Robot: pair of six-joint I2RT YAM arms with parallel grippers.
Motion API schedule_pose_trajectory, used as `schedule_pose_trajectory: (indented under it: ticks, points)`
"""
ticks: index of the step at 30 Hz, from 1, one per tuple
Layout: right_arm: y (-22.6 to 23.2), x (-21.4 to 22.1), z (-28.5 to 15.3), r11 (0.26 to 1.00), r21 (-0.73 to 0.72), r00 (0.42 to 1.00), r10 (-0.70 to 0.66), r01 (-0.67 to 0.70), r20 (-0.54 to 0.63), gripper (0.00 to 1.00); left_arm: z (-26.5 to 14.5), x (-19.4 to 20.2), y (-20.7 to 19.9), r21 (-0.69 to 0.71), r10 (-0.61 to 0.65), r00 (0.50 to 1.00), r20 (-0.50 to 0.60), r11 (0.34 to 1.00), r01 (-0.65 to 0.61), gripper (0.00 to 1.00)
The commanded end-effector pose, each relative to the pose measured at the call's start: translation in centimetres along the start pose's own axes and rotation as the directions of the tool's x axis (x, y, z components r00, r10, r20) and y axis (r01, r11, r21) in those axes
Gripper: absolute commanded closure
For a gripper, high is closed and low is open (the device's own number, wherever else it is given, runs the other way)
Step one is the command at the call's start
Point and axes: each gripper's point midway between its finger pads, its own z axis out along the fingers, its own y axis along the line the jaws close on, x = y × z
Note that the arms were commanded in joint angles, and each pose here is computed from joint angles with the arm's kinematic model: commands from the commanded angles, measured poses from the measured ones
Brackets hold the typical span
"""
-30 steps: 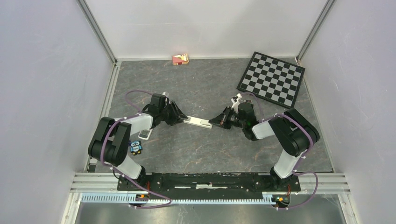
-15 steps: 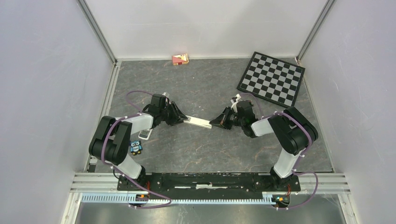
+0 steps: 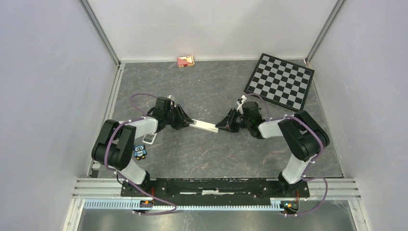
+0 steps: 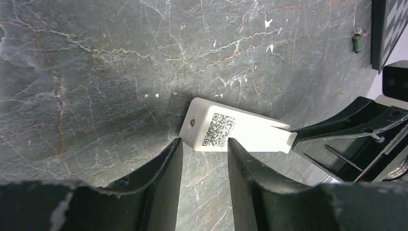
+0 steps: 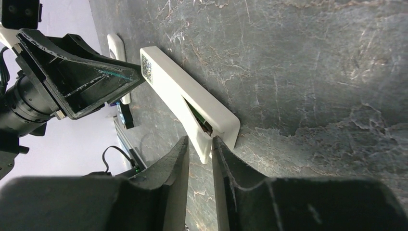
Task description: Load the batteries into the remote control
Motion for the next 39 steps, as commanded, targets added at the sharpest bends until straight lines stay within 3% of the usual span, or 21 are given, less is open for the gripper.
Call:
schedule_pose_trajectory:
  ticks: [1,11,14,16,22,31,39]
  points:
    - [1.1,-1.0,-0.4,0.999,0.009,0.998,-0.052,0.052,0.031,0.7,-0.2,-0.9,-0.7,0.015,0.054,0.998,0.026,0.998,-0.054,0.54]
    - [0.9,-1.3,-1.3,0.993,0.054,0.994,-0.104,0.102,0.044,0.7,-0.2,-1.1,-0.1,-0.018,0.061,0.998,0.034,0.998,-0.061,0.53]
    - [0.6,-1.5,-1.5,0.99,0.071,0.99,-0.129,0.125,0.053,0.49,-0.2,-1.0,0.0,-0.022,0.062,0.998,0.03,0.998,-0.061,0.52]
    - [0.7,-1.5,-1.3,0.989,0.055,0.989,-0.138,0.135,0.053,0.41,-0.2,-0.9,-0.1,-0.019,0.061,0.998,0.026,0.998,-0.061,0.51]
    - [0.9,-1.2,0.0,0.989,0.028,0.989,-0.147,0.146,0.031,0.34,0.0,-0.5,-0.3,0.002,0.061,0.998,0.002,0.998,-0.061,0.46]
    - [-0.4,-0.2,0.8,0.985,0.084,0.988,-0.152,0.15,0.012,0.41,0.3,0.3,-0.4,0.028,0.047,0.998,-0.029,0.999,-0.046,0.48]
    - [-2.1,0.2,0.8,0.981,0.127,0.989,-0.147,0.145,0.01,0.62,0.4,0.4,-0.7,0.045,0.039,0.999,-0.039,0.998,-0.037,0.51]
